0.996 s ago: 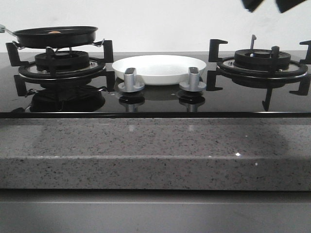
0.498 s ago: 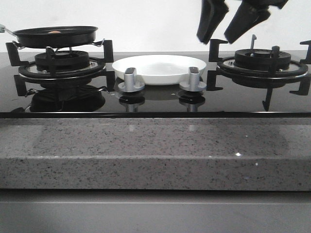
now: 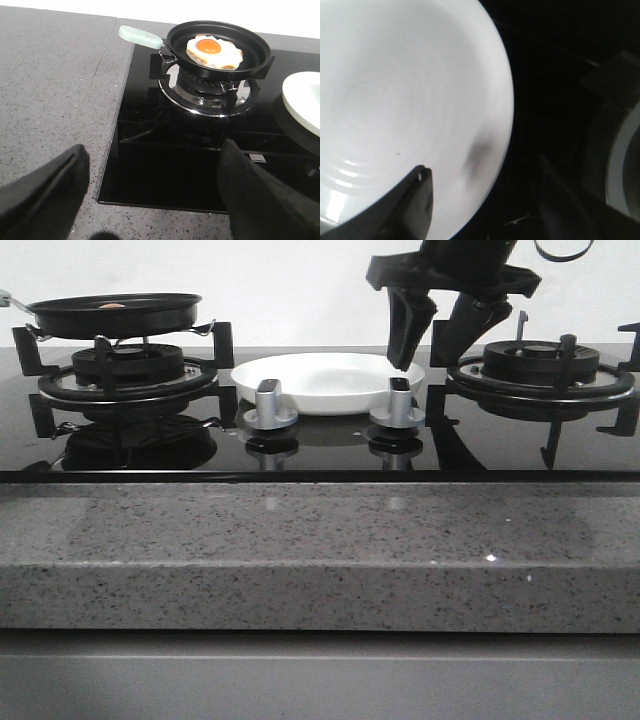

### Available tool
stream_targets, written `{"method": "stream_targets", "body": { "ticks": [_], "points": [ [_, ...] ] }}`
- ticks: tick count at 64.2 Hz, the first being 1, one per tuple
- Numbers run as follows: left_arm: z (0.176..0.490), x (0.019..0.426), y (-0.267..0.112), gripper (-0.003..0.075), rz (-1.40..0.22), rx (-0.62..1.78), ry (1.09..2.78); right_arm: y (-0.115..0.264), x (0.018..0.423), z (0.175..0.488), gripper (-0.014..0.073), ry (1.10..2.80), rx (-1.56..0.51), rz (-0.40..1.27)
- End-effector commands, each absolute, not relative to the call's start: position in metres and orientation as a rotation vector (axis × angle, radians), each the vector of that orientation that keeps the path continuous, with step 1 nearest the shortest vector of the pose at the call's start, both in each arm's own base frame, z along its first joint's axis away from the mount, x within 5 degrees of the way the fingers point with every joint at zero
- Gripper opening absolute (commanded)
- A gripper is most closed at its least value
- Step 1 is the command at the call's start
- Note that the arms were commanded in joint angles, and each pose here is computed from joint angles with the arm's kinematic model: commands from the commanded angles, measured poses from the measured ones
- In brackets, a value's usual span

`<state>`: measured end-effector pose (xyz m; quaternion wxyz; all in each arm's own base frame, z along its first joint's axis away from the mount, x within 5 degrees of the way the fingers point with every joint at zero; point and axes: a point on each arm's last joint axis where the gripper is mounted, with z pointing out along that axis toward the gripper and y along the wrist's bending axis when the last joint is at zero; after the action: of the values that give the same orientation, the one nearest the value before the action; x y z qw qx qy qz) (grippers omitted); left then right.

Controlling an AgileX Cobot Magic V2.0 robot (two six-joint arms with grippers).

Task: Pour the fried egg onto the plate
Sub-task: 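Lower the right gripper onto the rim of the white plate, then grip the plate rim and lift the plate toward the robot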

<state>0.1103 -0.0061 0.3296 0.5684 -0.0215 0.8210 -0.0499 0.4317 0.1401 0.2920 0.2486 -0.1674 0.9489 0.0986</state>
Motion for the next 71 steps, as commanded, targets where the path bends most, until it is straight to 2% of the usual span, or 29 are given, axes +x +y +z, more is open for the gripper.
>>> {"method": "stream_targets", "body": {
  "ticks": [1, 40, 54, 59, 71],
  "points": [
    [0.344, 0.114, -0.006, 0.0533, -0.119, -0.053, 1.836, 0.140, 0.429, 0.330, 0.0463, 2.479, -0.472, 0.271],
    [0.342, 0.113, -0.006, 0.0533, -0.118, -0.052, 1.859, 0.129, 0.432, 0.325, 0.0463, 2.538, -0.489, 0.272],
    [0.342, 0.113, -0.006, 0.0533, -0.118, -0.052, 1.861, 0.127, 0.437, 0.313, 0.0463, 2.567, -0.497, 0.437],
    [0.341, 0.113, -0.006, 0.0533, -0.118, -0.052, 1.867, 0.126, 0.438, 0.311, 0.0428, 2.573, -0.490, 0.458],
    [0.340, 0.112, -0.006, 0.0533, -0.118, -0.052, 1.884, 0.126, 0.439, 0.309, 0.0265, 2.574, -0.487, 0.464]
  ]
}}
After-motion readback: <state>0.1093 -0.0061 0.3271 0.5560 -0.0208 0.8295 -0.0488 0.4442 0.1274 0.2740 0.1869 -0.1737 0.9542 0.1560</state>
